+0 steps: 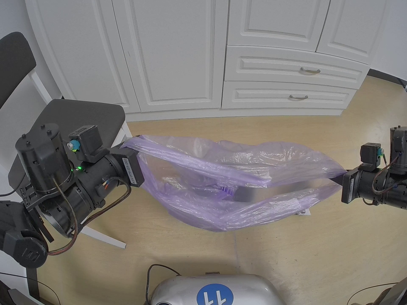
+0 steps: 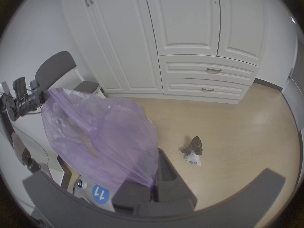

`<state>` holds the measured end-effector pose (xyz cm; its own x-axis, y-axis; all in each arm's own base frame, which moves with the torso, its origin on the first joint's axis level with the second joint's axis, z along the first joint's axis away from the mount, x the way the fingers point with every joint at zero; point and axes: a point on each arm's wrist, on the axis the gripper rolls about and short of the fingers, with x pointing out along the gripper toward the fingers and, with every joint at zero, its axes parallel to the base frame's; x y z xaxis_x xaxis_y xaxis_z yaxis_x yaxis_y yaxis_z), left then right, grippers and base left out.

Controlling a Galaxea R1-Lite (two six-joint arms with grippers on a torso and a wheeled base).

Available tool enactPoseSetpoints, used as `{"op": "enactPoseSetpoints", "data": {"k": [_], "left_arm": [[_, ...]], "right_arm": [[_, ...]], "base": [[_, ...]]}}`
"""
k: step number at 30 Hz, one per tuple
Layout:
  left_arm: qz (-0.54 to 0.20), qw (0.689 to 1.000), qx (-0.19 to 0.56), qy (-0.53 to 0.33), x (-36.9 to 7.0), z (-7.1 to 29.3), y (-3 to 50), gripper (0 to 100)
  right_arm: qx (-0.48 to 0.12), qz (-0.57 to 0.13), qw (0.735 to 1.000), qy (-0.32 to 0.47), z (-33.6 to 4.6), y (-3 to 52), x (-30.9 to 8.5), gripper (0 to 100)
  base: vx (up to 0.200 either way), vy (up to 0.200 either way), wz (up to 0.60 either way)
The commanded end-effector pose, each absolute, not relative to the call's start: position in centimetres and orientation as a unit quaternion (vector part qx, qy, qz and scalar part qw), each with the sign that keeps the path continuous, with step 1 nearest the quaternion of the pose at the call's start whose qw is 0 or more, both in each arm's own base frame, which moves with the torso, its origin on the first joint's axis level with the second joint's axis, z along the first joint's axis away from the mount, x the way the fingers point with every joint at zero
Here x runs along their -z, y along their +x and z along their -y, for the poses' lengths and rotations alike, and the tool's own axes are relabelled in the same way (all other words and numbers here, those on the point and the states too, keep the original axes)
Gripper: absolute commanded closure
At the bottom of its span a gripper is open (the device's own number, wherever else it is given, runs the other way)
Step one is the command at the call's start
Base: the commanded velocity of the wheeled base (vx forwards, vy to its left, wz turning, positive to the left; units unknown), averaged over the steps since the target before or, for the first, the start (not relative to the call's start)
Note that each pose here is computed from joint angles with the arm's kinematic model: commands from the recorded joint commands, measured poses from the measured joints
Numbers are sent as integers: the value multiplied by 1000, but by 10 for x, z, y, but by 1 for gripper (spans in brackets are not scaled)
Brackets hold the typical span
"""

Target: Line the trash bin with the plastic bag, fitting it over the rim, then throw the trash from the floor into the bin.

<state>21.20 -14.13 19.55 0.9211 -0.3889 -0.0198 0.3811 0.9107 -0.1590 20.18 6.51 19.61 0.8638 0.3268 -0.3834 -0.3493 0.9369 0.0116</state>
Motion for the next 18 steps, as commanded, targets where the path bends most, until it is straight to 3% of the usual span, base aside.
{"op": "enactPoseSetpoints", "data": {"k": [1, 18], "left_arm": [[-18, 979, 187, -77, -195, 159, 217, 100], [14, 980, 174, -99, -205, 174, 221, 100]], "right_arm": [[-183, -186, 965, -16, -80, 205, -194, 100], [-210, -149, 966, 39, -105, 205, -202, 100]], "base": [[0, 0, 0], [0, 0, 0]]}}
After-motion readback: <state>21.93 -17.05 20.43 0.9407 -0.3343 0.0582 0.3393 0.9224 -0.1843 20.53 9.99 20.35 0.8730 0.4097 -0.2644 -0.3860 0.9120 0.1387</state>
